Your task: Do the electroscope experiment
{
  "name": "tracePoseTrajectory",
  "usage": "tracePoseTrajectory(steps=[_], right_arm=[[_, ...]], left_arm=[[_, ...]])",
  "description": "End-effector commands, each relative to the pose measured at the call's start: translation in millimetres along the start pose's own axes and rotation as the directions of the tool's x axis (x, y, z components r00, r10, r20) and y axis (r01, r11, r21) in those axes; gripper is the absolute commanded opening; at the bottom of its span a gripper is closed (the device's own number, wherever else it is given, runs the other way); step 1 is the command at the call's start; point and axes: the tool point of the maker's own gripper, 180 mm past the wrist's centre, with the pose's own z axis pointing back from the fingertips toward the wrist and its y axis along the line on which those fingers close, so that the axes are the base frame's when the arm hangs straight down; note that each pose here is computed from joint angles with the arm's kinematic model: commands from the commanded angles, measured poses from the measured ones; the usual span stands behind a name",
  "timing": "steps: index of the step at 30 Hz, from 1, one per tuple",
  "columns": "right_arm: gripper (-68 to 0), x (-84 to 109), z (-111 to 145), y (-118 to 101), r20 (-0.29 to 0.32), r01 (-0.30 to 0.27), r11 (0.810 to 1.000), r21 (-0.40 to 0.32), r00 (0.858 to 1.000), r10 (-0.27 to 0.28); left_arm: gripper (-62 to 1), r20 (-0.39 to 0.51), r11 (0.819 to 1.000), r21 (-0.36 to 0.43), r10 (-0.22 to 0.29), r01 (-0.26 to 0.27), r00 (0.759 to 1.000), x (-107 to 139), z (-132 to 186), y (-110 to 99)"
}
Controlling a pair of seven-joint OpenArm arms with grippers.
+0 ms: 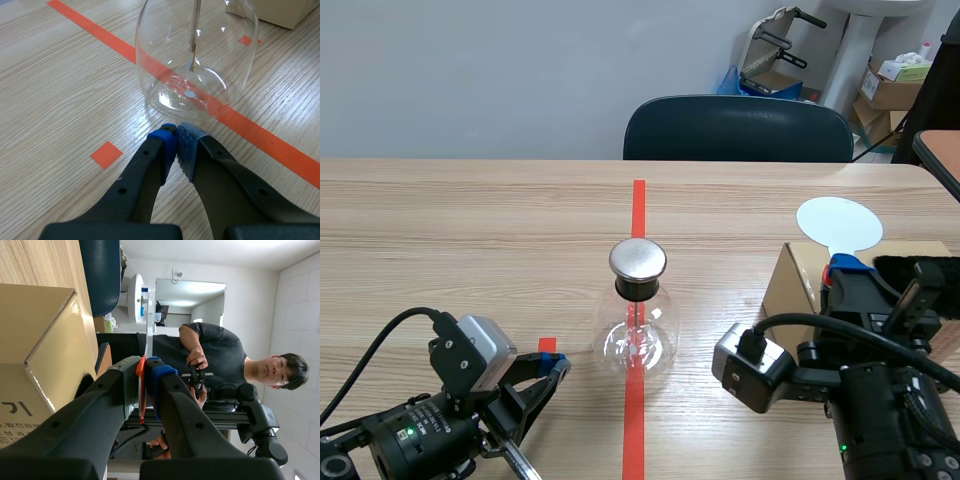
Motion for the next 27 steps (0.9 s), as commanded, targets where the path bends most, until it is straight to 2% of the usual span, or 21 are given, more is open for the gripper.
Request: tracePoseTrajectory(steps=[1,13,16,19,22,24,27], right_arm=[[-66.2,-3.6,-4.9,-10.1,-0.01,0.003,0.999,-0.038,1.0,-0.003],[-66.2,-3.4,-4.9,-10.1,-0.009,0.003,0.999,-0.038,1.0,-0.003],[-66.2,0.4,-4.9,-10.1,0.012,0.003,0.999,-0.038,1.0,-0.002],[-66.2,11.2,-4.6,-10.2,0.072,0.003,0.999,-0.038,0.997,0.0],[-66.2,26.8,-3.4,-10.8,0.158,0.002,0.999,-0.041,0.987,0.005],[-66.2,38.1,-1.2,-10.8,0.221,0.002,0.999,-0.041,0.975,0.007],[-66.2,54.6,3.3,-10.6,0.312,0.001,0.999,-0.041,0.95,0.012]], left_arm=[[-58.2,0.036,1.0,-0.011,0.01,-0.009,0.999,9.7,-3.5,-5.8],[-58.2,0.036,1.0,-0.011,0.01,-0.009,0.999,9.7,-3.5,-5.8],[-58.2,0.036,1.0,-0.011,0.01,-0.009,0.999,9.7,-3.5,-5.8],[-58.2,0.036,1.0,-0.011,0.01,-0.009,0.999,9.7,-3.5,-5.8],[-58.2,0.036,1.0,-0.011,0.01,-0.009,0.999,9.7,-3.5,-5.8],[-58.2,0.036,1.0,-0.011,0.01,-0.009,0.999,9.7,-3.5,-5.8],[-58.2,0.036,1.0,-0.011,0.01,-0.009,0.999,9.7,-3.5,-5.8]])
